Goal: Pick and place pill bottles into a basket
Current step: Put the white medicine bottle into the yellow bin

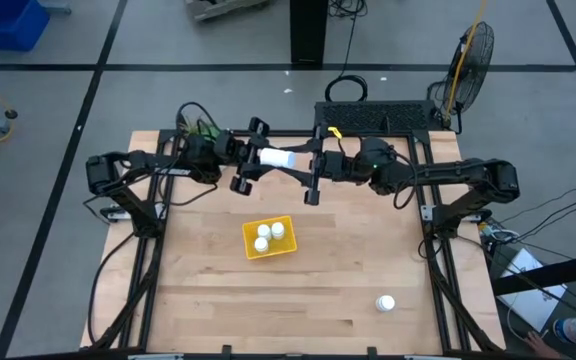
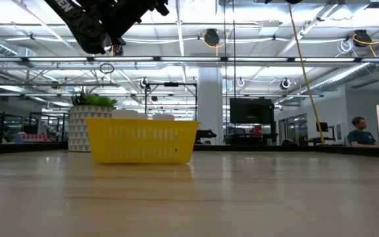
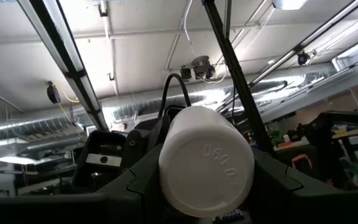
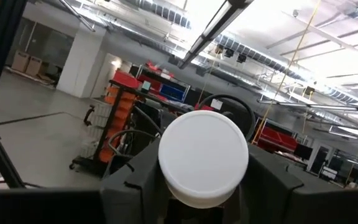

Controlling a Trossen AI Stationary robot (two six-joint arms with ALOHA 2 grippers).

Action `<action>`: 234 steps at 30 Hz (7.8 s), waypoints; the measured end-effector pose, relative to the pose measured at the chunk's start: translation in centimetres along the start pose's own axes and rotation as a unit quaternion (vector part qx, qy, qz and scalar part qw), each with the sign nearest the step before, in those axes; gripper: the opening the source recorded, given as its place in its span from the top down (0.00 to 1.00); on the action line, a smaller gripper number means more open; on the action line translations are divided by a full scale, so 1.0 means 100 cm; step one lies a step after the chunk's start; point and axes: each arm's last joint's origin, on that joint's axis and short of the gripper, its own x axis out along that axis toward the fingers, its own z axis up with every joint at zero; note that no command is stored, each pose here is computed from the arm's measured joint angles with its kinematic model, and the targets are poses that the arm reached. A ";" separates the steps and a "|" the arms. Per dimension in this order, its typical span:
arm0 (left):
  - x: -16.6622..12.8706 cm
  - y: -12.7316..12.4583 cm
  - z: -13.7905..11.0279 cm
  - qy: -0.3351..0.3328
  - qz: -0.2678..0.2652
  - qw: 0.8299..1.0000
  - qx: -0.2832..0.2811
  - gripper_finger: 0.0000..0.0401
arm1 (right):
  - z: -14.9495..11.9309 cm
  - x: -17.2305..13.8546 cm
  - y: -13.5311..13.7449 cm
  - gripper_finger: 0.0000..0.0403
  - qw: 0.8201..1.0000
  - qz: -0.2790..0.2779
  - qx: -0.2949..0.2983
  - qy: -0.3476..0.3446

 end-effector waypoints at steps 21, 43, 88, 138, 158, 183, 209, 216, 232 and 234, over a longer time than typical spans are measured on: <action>-0.030 0.028 0.005 0.051 -0.018 0.988 -0.146 0.07 | 0.039 -0.048 -0.010 0.60 0.987 -0.015 -0.001 0.158; -0.086 0.071 0.024 0.090 0.059 0.978 -0.178 0.13 | 0.000 -0.033 0.078 0.60 0.929 0.088 0.125 0.336; -0.091 0.074 0.021 0.114 0.054 0.975 -0.183 0.15 | -0.117 -0.028 0.143 0.60 0.854 0.141 0.259 0.428; -0.092 0.075 0.021 0.114 0.057 0.975 -0.183 0.14 | -0.157 -0.049 0.149 0.60 0.811 0.158 0.274 0.492; -0.092 0.075 0.021 0.115 0.057 0.975 -0.183 0.15 | -0.156 -0.049 0.151 0.60 0.805 0.154 0.288 0.496; -0.092 0.075 0.021 0.115 0.057 0.975 -0.183 0.15 | -0.152 -0.049 0.157 0.40 0.807 0.161 0.289 0.489; -0.088 0.069 0.013 0.159 -0.005 0.963 -0.219 0.15 | -0.003 -0.093 0.100 0.47 0.877 0.015 0.227 0.424; -0.088 0.068 0.009 0.168 -0.009 0.965 -0.203 0.15 | 0.055 -0.109 0.101 0.53 0.857 -0.031 0.242 0.453; -0.103 0.078 0.011 0.184 0.020 0.957 -0.221 0.14 | 0.054 -0.118 0.159 0.64 0.657 -0.084 0.267 0.700; -0.106 0.079 0.011 0.187 0.026 0.956 -0.226 0.15 | 0.051 -0.119 0.168 0.63 0.641 -0.095 0.287 0.706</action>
